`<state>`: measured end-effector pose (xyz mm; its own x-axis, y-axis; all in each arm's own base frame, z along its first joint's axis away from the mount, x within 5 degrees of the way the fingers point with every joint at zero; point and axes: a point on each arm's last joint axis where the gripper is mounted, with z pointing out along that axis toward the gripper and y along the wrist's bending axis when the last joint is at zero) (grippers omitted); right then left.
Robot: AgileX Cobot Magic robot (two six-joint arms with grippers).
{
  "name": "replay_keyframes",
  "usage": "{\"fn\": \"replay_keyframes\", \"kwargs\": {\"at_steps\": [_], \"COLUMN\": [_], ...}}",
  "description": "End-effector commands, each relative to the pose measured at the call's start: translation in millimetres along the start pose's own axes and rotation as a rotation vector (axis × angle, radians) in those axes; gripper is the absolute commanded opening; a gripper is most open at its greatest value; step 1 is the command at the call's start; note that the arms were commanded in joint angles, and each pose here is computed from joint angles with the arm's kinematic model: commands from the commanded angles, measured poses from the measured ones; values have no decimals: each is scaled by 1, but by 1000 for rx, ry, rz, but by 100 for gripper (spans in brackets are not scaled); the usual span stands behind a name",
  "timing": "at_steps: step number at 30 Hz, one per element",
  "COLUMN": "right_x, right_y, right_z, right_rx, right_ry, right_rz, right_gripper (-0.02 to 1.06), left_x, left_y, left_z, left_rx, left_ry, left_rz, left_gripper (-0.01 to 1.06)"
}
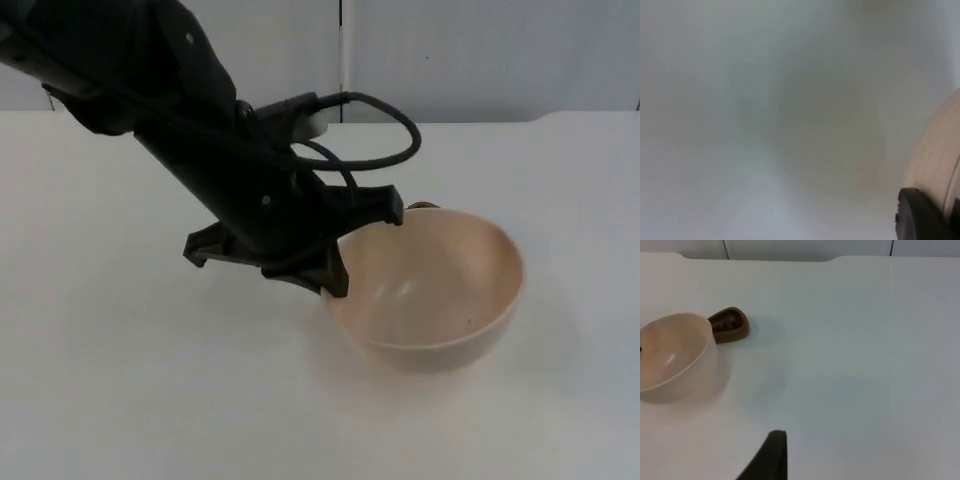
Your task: Pick up the bowl with the left hand and pour the coffee beans from the cup into the bowl with the right hand.
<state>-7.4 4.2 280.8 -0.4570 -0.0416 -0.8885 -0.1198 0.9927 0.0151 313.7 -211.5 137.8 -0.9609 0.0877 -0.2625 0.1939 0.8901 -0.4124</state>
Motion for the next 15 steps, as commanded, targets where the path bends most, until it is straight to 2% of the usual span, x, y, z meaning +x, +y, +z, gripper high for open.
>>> {"fn": "replay_keyframes", "kwargs": {"at_steps": [1, 6, 11, 15], "right_x": [1, 1, 1, 1], "right_y": [0, 0, 0, 0], "right_z": [0, 0, 0, 0], "right_rx": [11, 11, 11, 11], "right_ry": [0, 0, 0, 0], "right_rz": [-2, -2, -2, -2], "right_gripper": [105, 105, 105, 105], "left_x": [-2, -2, 1, -1], "left_y": [-4, -3, -2, 9], "left_z": [-13, -29, -33, -39], "left_rx": [-6, -75, -91, -142], "left_ry": [-8, -6, 14, 28], "left_rz": [43, 102, 127, 136], "left_gripper": [0, 0, 0, 0]}}
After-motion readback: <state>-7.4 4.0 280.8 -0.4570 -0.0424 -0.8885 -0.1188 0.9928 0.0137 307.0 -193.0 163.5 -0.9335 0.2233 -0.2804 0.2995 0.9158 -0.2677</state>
